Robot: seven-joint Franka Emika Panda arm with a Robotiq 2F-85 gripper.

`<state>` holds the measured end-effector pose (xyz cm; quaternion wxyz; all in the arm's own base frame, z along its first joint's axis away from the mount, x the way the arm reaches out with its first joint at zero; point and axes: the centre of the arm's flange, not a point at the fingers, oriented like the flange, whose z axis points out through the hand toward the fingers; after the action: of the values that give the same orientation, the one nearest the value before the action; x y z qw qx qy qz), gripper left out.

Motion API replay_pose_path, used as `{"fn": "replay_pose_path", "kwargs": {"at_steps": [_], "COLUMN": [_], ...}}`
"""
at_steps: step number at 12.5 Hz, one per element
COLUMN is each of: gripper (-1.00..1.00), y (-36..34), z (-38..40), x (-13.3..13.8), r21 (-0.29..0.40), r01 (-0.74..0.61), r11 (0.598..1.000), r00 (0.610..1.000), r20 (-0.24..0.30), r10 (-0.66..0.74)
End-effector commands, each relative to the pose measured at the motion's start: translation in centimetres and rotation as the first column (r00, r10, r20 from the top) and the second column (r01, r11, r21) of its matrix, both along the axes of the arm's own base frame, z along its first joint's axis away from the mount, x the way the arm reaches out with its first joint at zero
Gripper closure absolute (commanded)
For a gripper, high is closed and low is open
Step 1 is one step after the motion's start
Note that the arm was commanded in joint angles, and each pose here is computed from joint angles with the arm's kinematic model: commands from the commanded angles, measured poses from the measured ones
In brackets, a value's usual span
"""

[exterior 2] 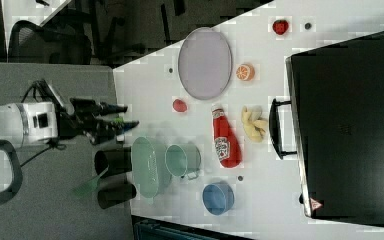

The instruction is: Pick Ketchup from the table and place it in strainer.

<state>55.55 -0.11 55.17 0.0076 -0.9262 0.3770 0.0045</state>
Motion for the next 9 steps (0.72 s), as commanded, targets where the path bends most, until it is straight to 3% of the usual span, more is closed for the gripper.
{"fn": "replay_pose_path", "kwargs": {"at_steps": [1, 3, 6, 9], "gripper": [-0.59, -1.0, -1.0, -1.0], "y": [-2.4, -2.2, -1.1, 0.6], "z": [6.3, 6.0, 3.2, -0.4], "x": [-8.8, -8.8, -8.3, -7.0], "r21": [0.013, 0.013, 0.015, 0.016], "r01": [0.022, 0.012, -0.066, -0.156], "r11": [1.0, 1.0, 0.998, 0.988], "r00": [1.0, 1.0, 0.996, 0.985], "r20": [-0.01, -0.016, -0.06, -0.069], "r10": [-0.022, -0.012, 0.067, 0.156]}}
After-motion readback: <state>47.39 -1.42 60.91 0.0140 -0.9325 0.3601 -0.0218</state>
